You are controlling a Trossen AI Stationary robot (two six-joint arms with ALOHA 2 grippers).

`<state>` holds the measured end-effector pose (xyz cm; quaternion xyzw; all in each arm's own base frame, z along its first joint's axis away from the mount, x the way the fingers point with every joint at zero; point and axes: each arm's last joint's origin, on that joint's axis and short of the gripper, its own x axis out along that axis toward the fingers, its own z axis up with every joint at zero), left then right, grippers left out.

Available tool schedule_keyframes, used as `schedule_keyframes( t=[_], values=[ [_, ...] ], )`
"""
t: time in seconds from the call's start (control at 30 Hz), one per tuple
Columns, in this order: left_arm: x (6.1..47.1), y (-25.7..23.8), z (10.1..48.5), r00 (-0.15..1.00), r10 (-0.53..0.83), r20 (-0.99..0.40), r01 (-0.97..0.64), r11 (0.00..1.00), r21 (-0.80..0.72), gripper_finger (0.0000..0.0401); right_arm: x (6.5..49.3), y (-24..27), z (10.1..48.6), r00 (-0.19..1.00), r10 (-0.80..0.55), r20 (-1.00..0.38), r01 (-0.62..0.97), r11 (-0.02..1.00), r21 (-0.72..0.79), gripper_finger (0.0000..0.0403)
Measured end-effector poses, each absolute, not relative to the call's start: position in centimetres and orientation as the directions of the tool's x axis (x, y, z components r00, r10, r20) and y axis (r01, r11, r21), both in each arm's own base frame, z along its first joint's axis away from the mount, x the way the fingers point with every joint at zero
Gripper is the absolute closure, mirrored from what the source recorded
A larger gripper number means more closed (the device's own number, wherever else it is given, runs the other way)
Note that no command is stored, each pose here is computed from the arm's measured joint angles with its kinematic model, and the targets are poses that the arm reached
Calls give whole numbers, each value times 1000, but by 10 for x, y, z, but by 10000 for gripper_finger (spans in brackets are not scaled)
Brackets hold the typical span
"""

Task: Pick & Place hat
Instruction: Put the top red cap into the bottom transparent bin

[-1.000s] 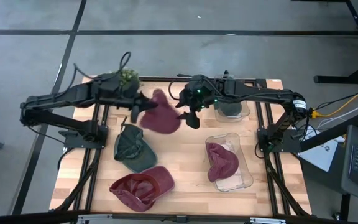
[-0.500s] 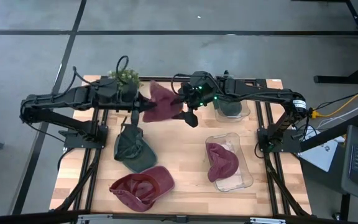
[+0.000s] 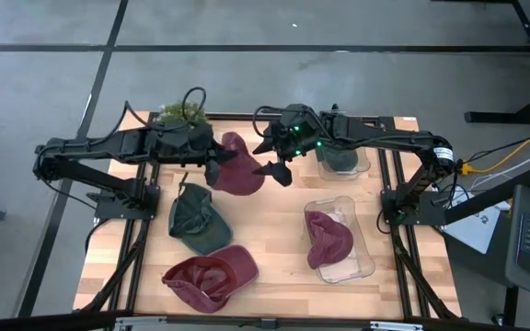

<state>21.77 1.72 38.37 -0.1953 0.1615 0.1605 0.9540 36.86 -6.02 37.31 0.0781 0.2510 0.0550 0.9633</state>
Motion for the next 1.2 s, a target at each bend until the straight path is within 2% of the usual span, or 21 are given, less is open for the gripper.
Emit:
schedule_keyframes(
  t=[0.3, 0.47, 0.87, 1.2],
  values=[
    [232, 17, 377, 898, 205, -389, -337, 889, -309, 392, 367, -60, 370, 850, 148, -505, -54, 979, 197, 79],
    [232, 16, 377, 903, 190, -386, -329, 883, -335, 392, 352, -61, 369, 795, 149, -588, -53, 983, 177, 79],
    [233, 17, 380, 912, 204, -355, -329, 881, -340, 393, 332, -61, 367, 706, 151, -692, -6, 978, 208, 79],
    [234, 15, 381, 926, 144, -348, -284, 873, -396, 394, 316, -55, 361, 589, 183, -787, -47, 980, 193, 79]
  ],
)
